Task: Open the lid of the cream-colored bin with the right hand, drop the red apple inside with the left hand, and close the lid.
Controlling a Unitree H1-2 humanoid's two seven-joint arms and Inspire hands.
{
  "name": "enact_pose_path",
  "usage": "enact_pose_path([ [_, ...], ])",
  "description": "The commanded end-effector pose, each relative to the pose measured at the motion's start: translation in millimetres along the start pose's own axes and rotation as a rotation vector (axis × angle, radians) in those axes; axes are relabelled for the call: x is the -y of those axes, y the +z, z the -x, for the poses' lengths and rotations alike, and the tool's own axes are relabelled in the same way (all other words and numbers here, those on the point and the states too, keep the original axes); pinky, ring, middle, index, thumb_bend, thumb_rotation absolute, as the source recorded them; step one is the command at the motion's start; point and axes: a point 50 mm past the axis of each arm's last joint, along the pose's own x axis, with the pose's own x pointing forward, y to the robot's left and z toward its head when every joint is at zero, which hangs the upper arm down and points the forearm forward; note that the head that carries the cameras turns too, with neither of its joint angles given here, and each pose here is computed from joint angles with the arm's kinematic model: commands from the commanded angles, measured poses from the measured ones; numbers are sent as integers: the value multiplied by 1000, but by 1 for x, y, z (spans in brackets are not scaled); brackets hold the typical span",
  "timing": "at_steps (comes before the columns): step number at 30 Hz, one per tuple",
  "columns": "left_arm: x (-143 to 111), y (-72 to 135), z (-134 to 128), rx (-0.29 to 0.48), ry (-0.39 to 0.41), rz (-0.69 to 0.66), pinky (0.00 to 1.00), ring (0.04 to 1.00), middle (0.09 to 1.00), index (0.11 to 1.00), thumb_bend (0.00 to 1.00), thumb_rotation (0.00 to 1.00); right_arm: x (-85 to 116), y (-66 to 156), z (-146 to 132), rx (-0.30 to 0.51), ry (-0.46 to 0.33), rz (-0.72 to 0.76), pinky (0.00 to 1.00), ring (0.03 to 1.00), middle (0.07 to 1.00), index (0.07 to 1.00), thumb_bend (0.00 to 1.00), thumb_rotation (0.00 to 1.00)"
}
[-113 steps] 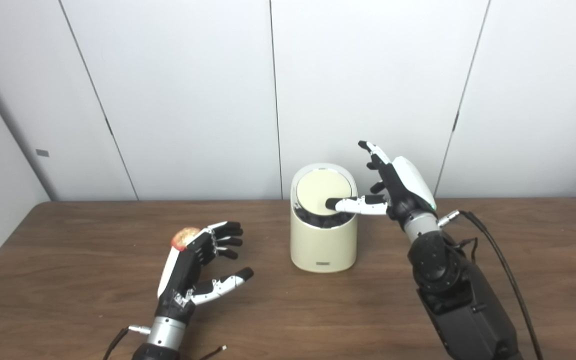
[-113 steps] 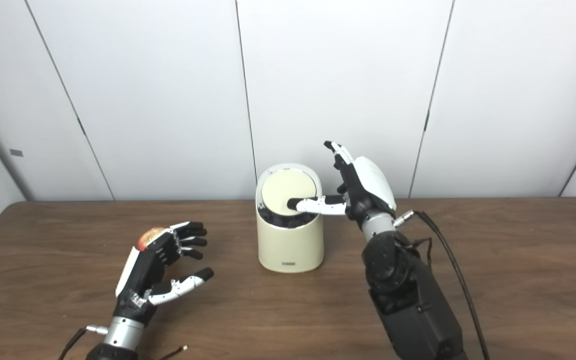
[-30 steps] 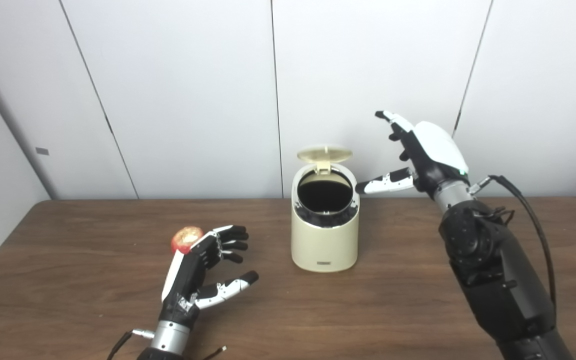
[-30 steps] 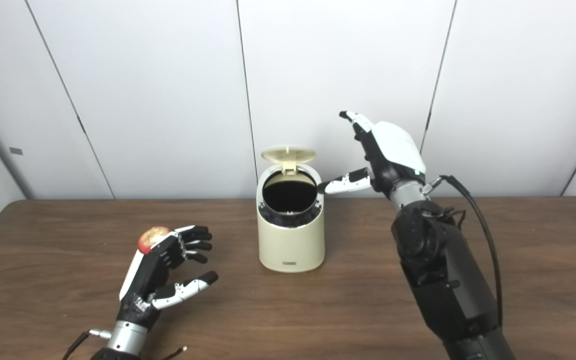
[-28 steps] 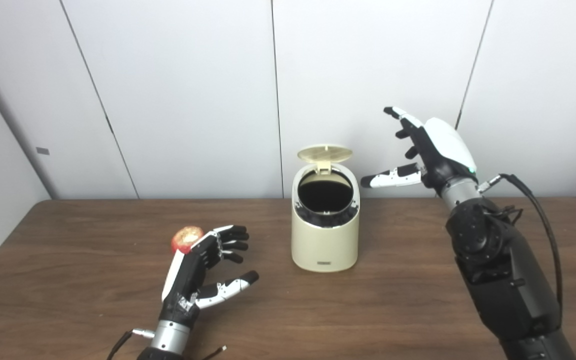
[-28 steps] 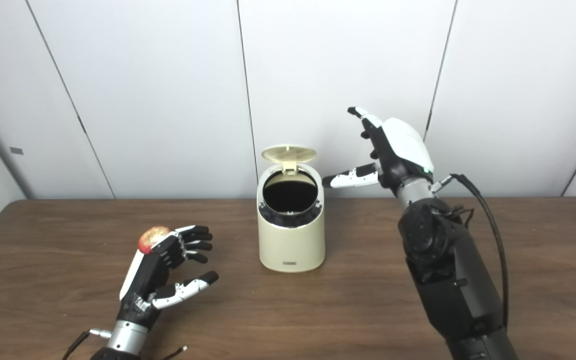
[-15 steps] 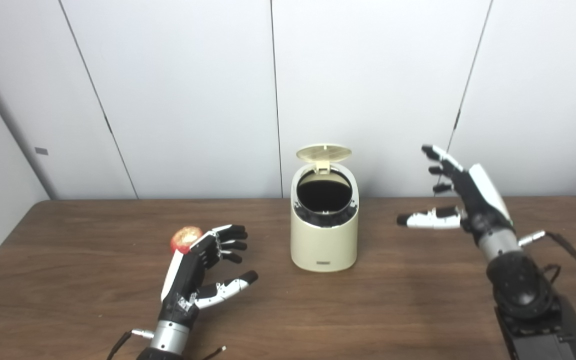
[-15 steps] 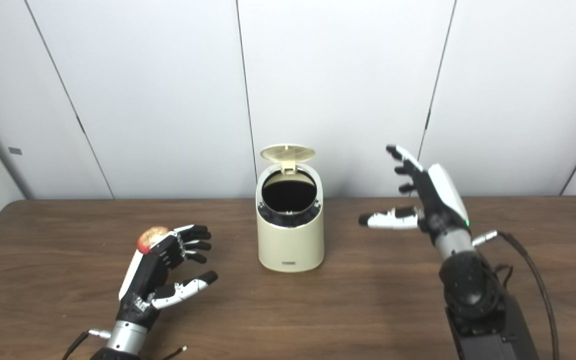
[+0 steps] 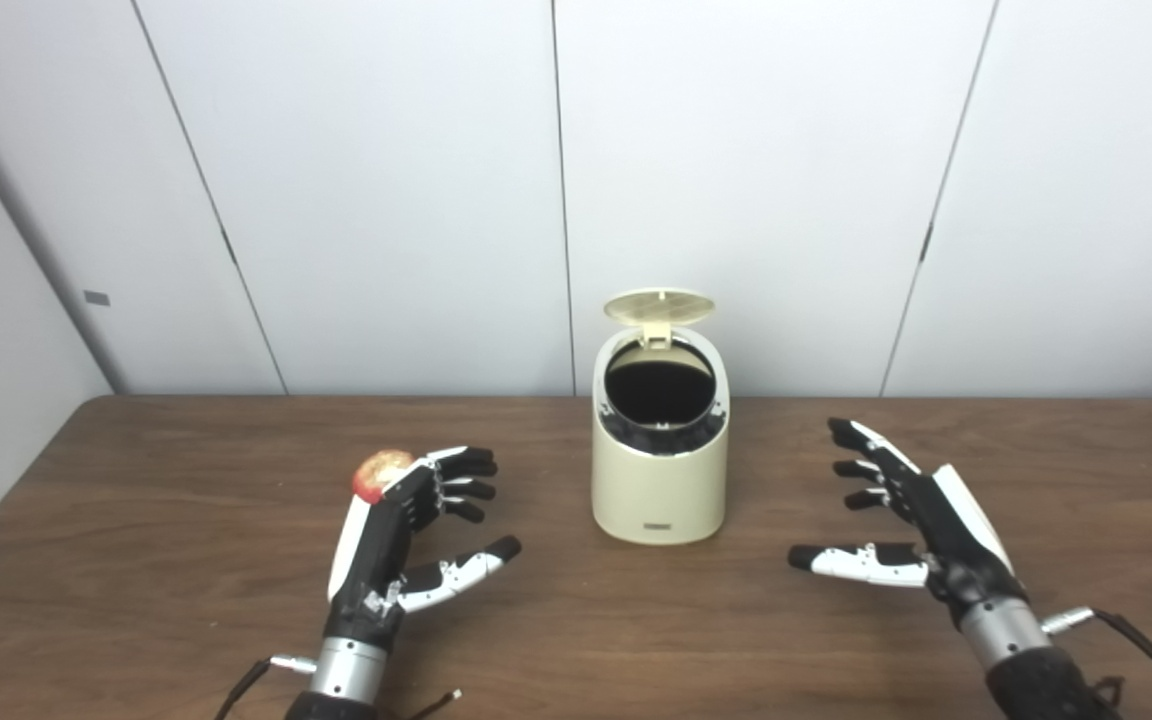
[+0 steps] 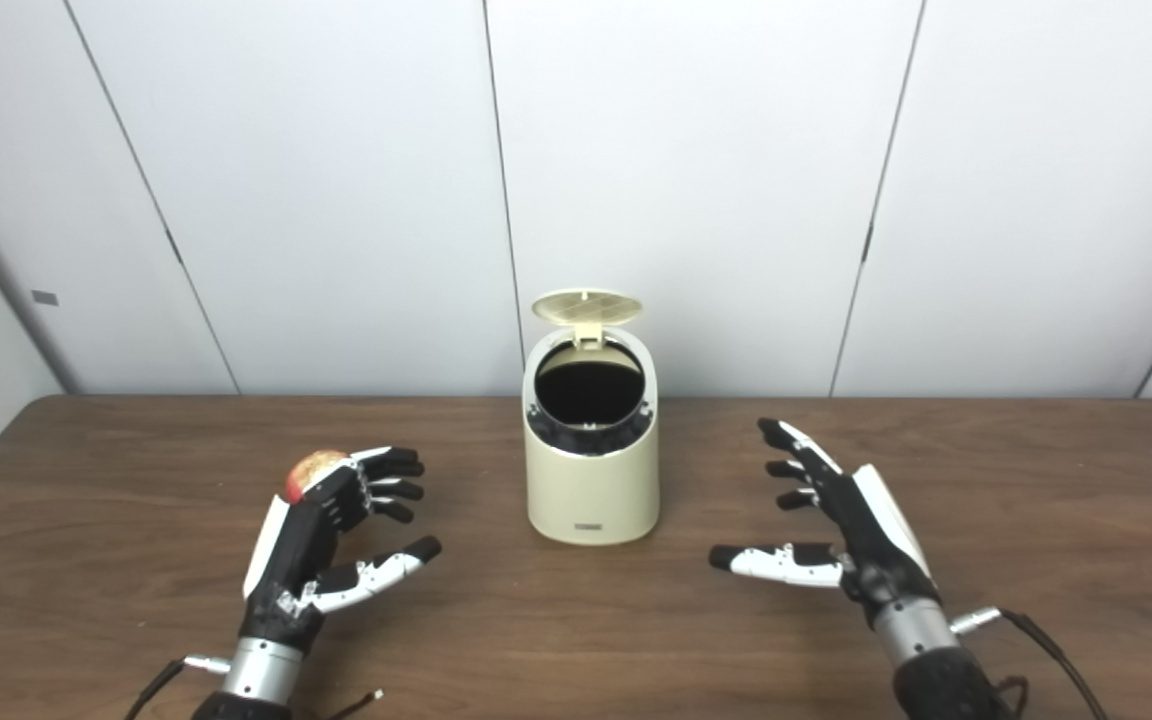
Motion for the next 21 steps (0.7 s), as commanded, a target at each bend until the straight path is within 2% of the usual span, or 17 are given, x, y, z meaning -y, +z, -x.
enact_pose_path([
  [1,-5,9,5,57,78,-127,527,650,708,713,706,10,15,7,-3,73,-38,4,697,843,911,900,793,202],
  [4,-11,23,2,98,238,-304,557,667,717,728,755,100,19,2,0,52,-33,1,695,860,935,906,777,148],
  [6,-12,30,1,115,311,-366,605,733,782,794,733,173,20,-2,2,40,-33,5,709,862,944,914,760,122],
  [10,-25,36,-4,135,418,-427,641,776,823,835,741,216,21,-6,4,21,-31,-19,713,863,944,910,768,119],
  [12,-31,36,-6,118,449,-449,706,832,861,855,752,232,21,-5,3,17,-23,0,706,854,941,909,767,116],
  [16,-46,34,-11,51,467,-526,944,979,962,927,800,277,22,0,2,15,-15,32,685,842,931,902,766,126],
  [18,-51,33,-13,12,469,-548,945,983,974,946,833,296,22,1,2,17,-16,30,692,840,928,898,770,127],
  [21,-59,30,-19,-67,439,-588,815,940,964,967,871,347,22,3,2,17,-16,33,698,839,925,893,773,124],
])
